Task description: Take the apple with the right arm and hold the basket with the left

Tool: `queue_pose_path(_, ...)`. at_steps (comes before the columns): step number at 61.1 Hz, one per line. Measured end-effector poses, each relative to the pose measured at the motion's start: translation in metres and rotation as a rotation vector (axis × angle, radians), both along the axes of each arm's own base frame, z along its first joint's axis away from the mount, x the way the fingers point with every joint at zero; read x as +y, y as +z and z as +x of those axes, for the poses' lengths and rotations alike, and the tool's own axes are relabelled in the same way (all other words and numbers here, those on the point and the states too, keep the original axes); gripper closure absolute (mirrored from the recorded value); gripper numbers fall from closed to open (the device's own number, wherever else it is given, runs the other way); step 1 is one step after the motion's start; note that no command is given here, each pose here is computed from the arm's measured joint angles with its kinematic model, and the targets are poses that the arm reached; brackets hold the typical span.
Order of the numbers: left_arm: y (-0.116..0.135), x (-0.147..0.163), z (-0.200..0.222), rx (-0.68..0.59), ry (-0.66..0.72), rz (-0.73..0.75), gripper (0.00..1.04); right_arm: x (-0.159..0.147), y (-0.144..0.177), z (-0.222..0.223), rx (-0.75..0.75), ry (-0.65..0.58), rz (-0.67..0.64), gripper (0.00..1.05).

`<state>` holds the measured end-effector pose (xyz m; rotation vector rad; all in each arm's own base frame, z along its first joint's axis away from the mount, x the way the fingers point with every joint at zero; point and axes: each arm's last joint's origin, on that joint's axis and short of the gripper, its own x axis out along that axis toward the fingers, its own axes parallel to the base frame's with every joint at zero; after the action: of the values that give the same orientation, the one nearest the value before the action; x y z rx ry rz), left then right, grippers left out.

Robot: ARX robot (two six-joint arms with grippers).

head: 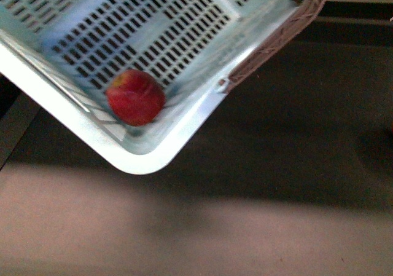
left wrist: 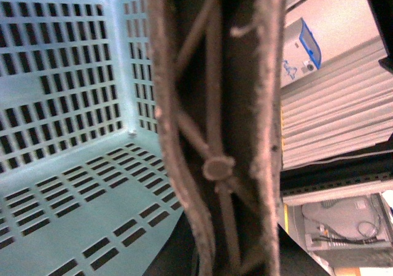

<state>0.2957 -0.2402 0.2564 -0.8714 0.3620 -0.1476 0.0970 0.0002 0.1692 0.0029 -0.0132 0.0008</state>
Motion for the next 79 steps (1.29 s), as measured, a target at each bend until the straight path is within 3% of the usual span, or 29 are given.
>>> queue_pose_path(8,0.000,0.011,0.009,0.031,0.006,-0.083,0.99,0.000,0.000,0.000,0.000,0.001,0.000,0.09)
queue_pose_path(27,-0.037,0.076,0.033,0.155,0.181,-0.285,0.99,0.000,0.000,0.000,0.000,0.000,0.000,0.09)
queue_pose_path(41,-0.074,0.117,0.046,0.228,0.319,-0.295,0.99,0.000,0.000,0.000,0.000,0.000,0.000,0.09)
queue_pose_path(54,-0.107,0.130,0.048,0.313,0.379,-0.349,0.99,0.000,0.000,0.000,0.000,0.000,0.000,0.09)
queue_pose_path(79,-0.128,0.137,0.036,0.369,0.502,-0.447,0.99,0.000,0.000,0.000,0.000,0.000,0.000,0.09)
